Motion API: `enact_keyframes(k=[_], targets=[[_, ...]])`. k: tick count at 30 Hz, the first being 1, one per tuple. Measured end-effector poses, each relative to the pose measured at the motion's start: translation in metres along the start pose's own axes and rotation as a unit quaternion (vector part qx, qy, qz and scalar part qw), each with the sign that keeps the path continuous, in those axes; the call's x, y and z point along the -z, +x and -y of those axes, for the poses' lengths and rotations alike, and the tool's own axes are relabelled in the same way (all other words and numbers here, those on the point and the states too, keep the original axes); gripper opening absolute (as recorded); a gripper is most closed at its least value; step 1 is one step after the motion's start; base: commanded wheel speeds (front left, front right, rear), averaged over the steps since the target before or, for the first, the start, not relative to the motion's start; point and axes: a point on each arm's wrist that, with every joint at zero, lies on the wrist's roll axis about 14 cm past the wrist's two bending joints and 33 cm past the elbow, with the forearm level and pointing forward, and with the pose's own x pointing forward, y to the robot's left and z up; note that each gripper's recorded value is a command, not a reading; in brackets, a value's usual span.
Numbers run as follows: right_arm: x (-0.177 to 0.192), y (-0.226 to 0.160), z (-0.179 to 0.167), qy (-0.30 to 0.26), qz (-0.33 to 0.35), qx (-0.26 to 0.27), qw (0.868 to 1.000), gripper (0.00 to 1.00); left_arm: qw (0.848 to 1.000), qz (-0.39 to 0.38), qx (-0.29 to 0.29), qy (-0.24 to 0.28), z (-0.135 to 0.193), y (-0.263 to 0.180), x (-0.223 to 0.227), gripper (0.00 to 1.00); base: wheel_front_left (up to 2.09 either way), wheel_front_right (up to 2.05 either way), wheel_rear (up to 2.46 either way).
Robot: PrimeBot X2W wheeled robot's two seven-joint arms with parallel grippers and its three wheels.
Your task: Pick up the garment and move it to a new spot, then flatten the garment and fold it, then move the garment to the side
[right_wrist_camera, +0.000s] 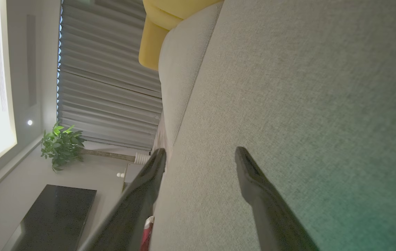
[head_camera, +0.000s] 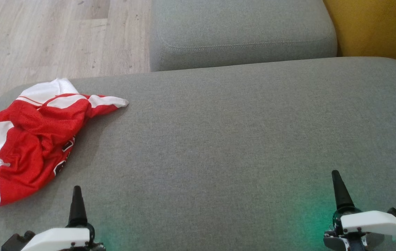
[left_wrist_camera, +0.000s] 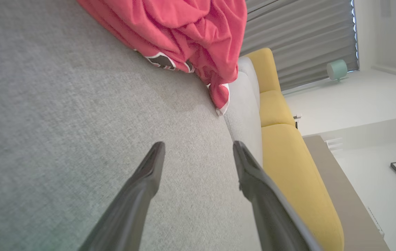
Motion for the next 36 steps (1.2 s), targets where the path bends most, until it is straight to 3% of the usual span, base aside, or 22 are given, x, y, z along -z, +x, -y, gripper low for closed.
enact_keyframes(k=[16,36], targets=[[0.012,-0.001,-0.016,-0.11,-0.011,-0.026,0.994,1.0,0.994,0.007,0.012,0.105,0.012,-0.003,0.003,1.0,0.0,0.0,0.0],[0.022,-0.004,-0.032,-0.239,-0.008,-0.06,0.969,1.0,0.973,0.02,0.034,0.229,0.027,-0.009,0.011,1.0,0.0,0.0,0.0]])
